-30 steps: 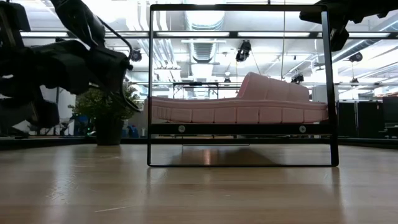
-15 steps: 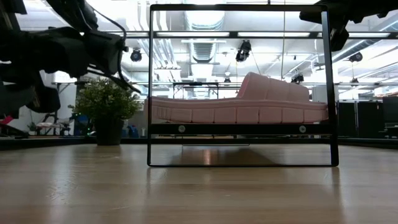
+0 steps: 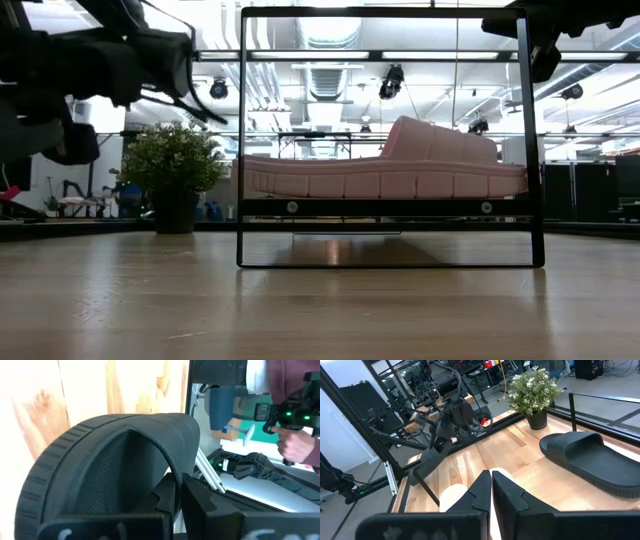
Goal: Pick and place slides into the shelf
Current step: Put the black slide on the shelf
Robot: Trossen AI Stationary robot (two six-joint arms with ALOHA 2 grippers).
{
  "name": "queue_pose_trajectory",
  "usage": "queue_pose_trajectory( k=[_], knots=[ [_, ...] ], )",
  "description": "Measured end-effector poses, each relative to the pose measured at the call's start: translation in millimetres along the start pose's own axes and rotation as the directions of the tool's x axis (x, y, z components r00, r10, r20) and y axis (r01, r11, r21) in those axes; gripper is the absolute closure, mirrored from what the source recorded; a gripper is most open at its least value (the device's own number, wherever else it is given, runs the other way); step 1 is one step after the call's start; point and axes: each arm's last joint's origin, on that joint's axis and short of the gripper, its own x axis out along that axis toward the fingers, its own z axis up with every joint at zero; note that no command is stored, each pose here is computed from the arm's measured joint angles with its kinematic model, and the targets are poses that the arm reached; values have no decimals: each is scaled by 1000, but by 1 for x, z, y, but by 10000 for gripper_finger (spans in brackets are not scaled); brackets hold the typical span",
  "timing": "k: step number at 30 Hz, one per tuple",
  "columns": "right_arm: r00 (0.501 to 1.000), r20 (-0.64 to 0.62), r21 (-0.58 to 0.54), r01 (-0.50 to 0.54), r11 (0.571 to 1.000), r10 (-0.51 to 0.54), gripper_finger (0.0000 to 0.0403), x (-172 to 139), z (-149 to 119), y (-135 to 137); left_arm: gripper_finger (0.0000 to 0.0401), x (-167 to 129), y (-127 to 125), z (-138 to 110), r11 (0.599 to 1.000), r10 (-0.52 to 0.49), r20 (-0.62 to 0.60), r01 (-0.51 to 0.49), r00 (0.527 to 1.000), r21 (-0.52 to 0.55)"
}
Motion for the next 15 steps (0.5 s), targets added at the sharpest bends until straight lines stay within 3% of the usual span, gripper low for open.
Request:
queue_pose_trajectory(
  k=[15],
  knots=[
    [1000,1,2,0,1000,0,394,0,0,0,401,-32,-39,5,985,133,202,-151,970,79]
  ],
)
